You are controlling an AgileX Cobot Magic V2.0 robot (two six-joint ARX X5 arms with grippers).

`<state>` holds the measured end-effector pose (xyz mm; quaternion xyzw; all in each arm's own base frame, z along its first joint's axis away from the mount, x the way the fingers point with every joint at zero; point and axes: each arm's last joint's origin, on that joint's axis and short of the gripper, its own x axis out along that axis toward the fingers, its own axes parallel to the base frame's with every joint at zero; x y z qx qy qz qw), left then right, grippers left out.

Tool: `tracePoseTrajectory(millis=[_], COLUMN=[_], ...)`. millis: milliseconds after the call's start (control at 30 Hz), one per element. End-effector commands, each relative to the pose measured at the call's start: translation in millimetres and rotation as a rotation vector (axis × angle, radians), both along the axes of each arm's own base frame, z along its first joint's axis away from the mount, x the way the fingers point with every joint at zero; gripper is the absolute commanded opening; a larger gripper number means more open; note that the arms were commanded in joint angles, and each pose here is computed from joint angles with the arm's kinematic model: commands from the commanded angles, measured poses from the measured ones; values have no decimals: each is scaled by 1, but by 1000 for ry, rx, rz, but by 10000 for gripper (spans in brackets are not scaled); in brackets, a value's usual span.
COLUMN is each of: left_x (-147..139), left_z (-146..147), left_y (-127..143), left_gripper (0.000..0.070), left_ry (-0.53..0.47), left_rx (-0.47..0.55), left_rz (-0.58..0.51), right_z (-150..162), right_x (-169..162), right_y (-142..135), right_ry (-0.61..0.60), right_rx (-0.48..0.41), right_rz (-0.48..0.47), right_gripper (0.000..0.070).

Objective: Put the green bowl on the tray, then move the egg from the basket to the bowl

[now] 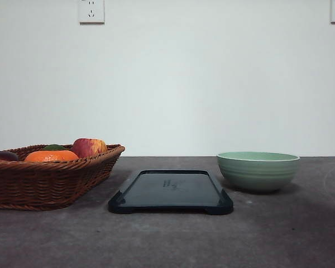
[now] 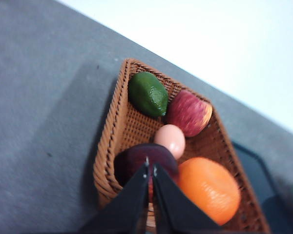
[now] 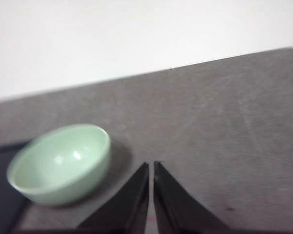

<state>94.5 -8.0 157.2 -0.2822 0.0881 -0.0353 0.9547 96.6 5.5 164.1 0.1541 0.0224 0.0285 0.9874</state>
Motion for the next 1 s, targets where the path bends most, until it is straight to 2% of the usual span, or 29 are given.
tracePoseTrajectory(millis=[0, 100, 233, 333, 433, 567, 767, 967], left_x=[1, 2, 1, 0, -3, -6, -6, 5], left_z=[-3, 7, 22, 31, 40, 55, 80, 108], left_y=[0, 0, 0, 0, 0, 1, 1, 0], left_gripper=[0, 0, 0, 0, 0, 1, 1, 1], left_ry=[-6, -113, -283, -364, -408, -407, -323, -210], left_rx=[-76, -65, 42, 111, 122, 122, 181, 191], left_rz=[11, 6, 0, 5, 9, 10, 18, 3], right_z=[3, 8, 16, 26, 39, 55, 79, 100], right_x=[0, 0, -2, -4, -7, -10, -3, 16], right_y=[1, 2, 1, 1, 2, 2, 4, 7], right_ry=[-28, -61, -98, -160, -220, -212, -152, -36], right_rx=[106, 108, 60, 19, -30, -36, -99, -131], right_rz=[24, 51, 50, 52, 61, 70, 145, 221], right_gripper=[7, 7, 7, 6, 6, 6, 6, 7])
